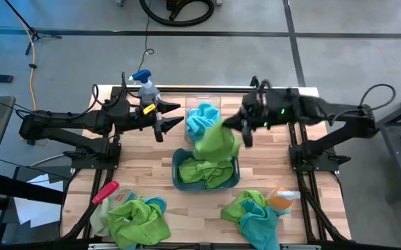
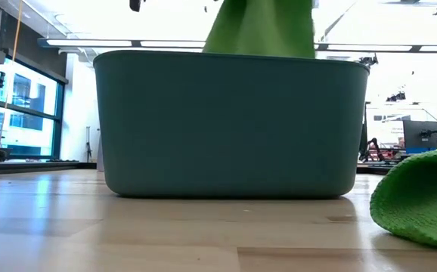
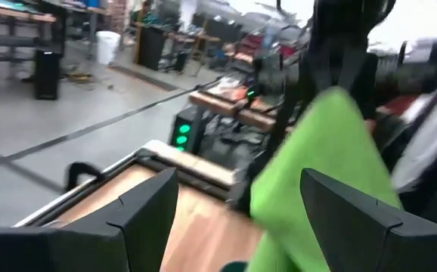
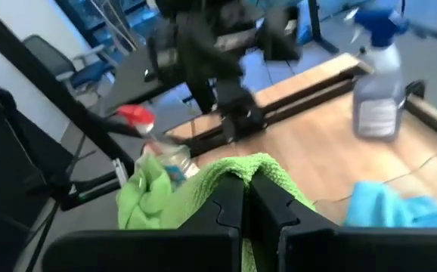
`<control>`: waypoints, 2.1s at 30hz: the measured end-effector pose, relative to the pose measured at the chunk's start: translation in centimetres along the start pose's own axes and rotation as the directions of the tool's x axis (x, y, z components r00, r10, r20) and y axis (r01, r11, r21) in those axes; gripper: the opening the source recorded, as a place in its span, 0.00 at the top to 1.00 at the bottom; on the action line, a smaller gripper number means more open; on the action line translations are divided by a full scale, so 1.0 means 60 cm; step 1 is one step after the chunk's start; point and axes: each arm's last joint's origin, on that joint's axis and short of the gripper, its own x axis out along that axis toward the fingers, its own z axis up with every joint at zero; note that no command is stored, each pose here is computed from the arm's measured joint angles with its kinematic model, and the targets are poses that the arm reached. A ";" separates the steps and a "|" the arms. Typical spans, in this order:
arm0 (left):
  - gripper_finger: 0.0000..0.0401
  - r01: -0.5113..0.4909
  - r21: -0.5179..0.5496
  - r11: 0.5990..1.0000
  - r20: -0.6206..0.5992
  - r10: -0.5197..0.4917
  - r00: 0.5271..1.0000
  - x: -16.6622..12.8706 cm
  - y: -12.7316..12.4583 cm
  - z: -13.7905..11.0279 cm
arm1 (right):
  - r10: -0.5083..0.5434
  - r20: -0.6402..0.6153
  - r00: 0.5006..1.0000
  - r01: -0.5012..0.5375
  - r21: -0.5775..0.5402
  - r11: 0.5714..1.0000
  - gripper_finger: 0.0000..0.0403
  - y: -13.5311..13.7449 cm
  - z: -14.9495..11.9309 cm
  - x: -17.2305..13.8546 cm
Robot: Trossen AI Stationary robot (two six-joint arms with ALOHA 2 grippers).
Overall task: Sort microfiber towel by color & place in baskets
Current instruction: Put the green microfiber towel into the blue bin
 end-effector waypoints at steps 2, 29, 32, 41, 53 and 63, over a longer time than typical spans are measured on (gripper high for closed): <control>0.34 0.043 -0.016 0.999 0.021 -0.043 0.999 -0.001 -0.003 0.005 | -0.019 -0.021 1.000 0.020 0.015 1.000 1.00 0.021 -0.017 0.017; 0.34 0.285 0.072 0.956 0.163 -0.294 0.942 -0.101 -0.007 0.069 | -0.290 -0.366 0.884 0.434 0.412 0.801 1.00 0.118 -0.180 0.154; 0.34 0.284 0.072 0.956 0.162 -0.292 0.943 -0.101 -0.007 0.069 | -0.307 -0.446 0.841 0.511 0.464 0.724 1.00 0.114 -0.192 0.147; 0.34 0.275 0.072 0.959 0.154 -0.283 0.947 -0.096 -0.007 0.066 | -0.281 -0.525 0.803 0.573 0.553 0.604 1.00 0.058 -0.186 0.201; 0.34 0.267 0.072 0.961 0.140 -0.274 0.951 -0.096 -0.006 0.063 | -0.291 -0.624 0.725 0.657 0.500 0.565 1.00 -0.013 -0.273 0.350; 0.34 0.266 0.072 0.961 0.137 -0.274 0.952 -0.095 -0.006 0.063 | -0.348 -0.708 0.614 0.755 0.400 0.519 1.00 -0.048 -0.356 0.406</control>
